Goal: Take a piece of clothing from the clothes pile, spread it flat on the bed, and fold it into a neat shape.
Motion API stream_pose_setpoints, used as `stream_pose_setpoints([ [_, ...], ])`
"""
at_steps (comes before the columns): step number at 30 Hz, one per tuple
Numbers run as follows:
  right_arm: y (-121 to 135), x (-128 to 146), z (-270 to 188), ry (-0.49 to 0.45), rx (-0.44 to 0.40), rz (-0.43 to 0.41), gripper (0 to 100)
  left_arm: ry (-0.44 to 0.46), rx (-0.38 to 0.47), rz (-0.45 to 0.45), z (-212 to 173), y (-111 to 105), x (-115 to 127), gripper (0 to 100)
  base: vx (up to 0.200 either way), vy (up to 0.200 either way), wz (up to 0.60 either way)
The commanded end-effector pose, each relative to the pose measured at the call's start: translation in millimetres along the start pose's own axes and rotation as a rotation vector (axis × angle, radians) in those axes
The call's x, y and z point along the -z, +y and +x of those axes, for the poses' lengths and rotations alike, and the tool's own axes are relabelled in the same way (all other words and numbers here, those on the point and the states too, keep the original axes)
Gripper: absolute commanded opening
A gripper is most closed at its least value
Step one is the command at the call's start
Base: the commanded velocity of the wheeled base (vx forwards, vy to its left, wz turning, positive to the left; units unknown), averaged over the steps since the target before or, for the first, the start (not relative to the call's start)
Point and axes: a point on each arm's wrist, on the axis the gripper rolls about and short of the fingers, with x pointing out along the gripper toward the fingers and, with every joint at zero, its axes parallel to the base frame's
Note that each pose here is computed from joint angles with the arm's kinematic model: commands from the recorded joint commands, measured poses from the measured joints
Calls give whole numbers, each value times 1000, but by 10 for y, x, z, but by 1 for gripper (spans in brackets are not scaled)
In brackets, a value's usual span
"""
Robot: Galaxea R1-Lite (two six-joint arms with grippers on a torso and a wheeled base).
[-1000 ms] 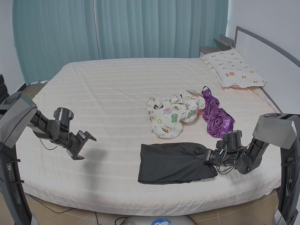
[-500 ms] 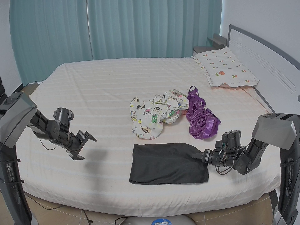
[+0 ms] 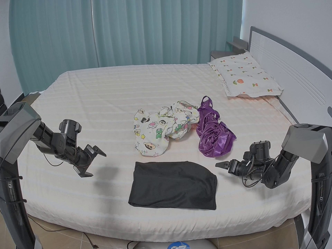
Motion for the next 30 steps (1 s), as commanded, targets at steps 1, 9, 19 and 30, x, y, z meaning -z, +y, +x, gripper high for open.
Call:
stream_pose_setpoints([
  [1,47,173,222,33,9,15,100,0,-2,0,5,2,2,100,0,0,0],
  [9,91,175,198,50,-18,52,100,-28,-39,7,106,-20,43,100,0,0,0],
  [19,356,169,194,95,-130,148,100,-40,-46,10,116,-32,43,100,0,0,0],
  [30,566,42,330,45,-193,257,100,-42,-52,9,131,-23,43,100,0,0,0],
])
